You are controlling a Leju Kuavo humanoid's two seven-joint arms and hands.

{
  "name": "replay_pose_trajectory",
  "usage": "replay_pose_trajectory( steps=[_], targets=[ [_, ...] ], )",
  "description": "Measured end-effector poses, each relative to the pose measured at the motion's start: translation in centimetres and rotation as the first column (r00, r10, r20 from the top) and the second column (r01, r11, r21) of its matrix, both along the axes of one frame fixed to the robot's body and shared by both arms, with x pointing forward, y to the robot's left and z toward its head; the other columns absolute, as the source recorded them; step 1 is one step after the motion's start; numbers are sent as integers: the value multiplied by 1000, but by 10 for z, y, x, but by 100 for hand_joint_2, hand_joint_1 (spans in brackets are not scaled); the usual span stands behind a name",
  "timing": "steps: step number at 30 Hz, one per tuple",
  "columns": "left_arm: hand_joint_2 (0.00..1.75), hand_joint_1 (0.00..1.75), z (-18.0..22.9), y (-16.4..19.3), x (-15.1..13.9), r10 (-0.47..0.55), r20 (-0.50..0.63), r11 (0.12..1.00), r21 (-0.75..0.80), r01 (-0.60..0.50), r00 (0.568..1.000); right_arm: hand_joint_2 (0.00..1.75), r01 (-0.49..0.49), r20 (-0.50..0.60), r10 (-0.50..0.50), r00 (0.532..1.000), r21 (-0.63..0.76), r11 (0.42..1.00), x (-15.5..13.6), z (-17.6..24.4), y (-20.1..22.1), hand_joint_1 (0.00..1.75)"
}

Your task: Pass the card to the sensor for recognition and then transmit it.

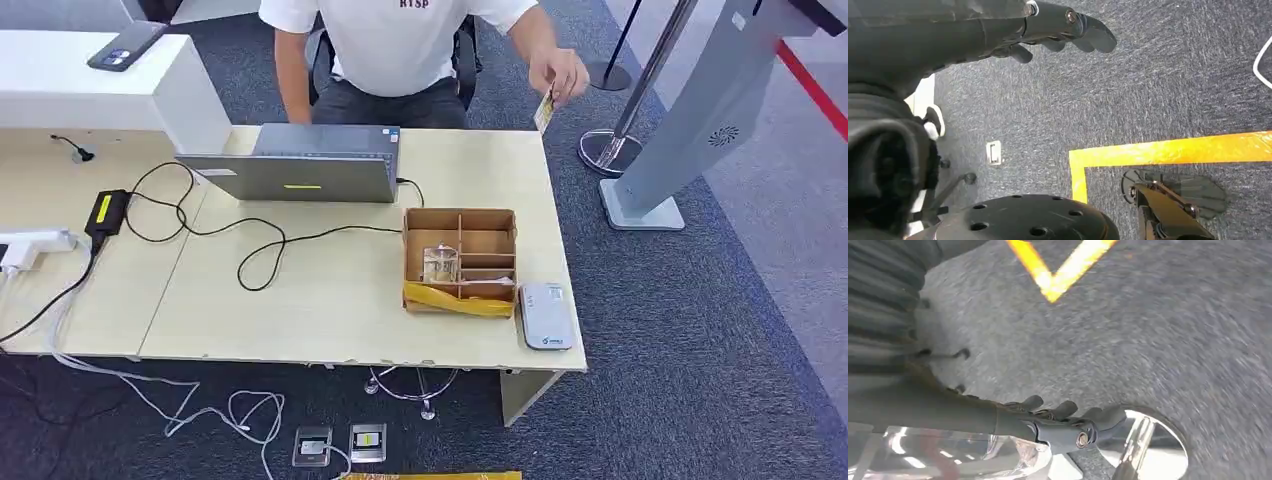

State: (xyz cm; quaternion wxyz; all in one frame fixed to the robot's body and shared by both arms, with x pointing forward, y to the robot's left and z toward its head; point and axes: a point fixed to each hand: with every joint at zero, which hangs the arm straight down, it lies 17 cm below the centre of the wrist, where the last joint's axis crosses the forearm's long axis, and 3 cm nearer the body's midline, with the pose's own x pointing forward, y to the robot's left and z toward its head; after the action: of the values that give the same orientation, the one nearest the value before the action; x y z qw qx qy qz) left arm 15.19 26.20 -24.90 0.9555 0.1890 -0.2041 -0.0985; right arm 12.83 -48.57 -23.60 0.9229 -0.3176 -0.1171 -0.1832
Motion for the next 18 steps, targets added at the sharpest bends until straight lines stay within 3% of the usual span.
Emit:
replay_pose_trajectory(
  steps=[3, 9, 13, 14, 16, 17, 18],
  targets=[
    [0, 0, 0, 0, 0, 4, 2, 1000, -4, -4, 1000, 175, 74, 94, -64, 994, -103, 992, 20, 25, -52, 0],
    [0, 0, 0, 0, 1, 0, 12, 1000, -7, 0, 1000, 175, 163, 264, -95, 960, -247, 955, 63, 88, -149, 0],
    [0, 0, 1, 0, 5, 6, 25, 1000, -12, -6, 1000, 175, 310, 401, -241, 884, -116, 944, 83, 116, -192, 0],
    [0, 0, 2, 0, 6, 9, 25, 1000, -15, -9, 1000, 175, 414, 387, -360, 849, -64, 908, 64, 118, -205, 0],
    [0, 0, 2, -1, 7, 9, 28, 1000, -17, -9, 1000, 175, 655, 347, -603, 718, -43, 755, -8, 134, -240, 0],
    [0, 0, 2, -2, 7, 6, 30, 1000, -19, -5, 1000, 175, 753, 381, -674, 633, -99, 651, -42, 163, -268, 0],
    [0, 0, 2, -2, 6, 5, 30, 1000, -20, -5, 1000, 175, 805, 439, -689, 577, -162, 570, -61, 198, -293, 0]
  ],
)
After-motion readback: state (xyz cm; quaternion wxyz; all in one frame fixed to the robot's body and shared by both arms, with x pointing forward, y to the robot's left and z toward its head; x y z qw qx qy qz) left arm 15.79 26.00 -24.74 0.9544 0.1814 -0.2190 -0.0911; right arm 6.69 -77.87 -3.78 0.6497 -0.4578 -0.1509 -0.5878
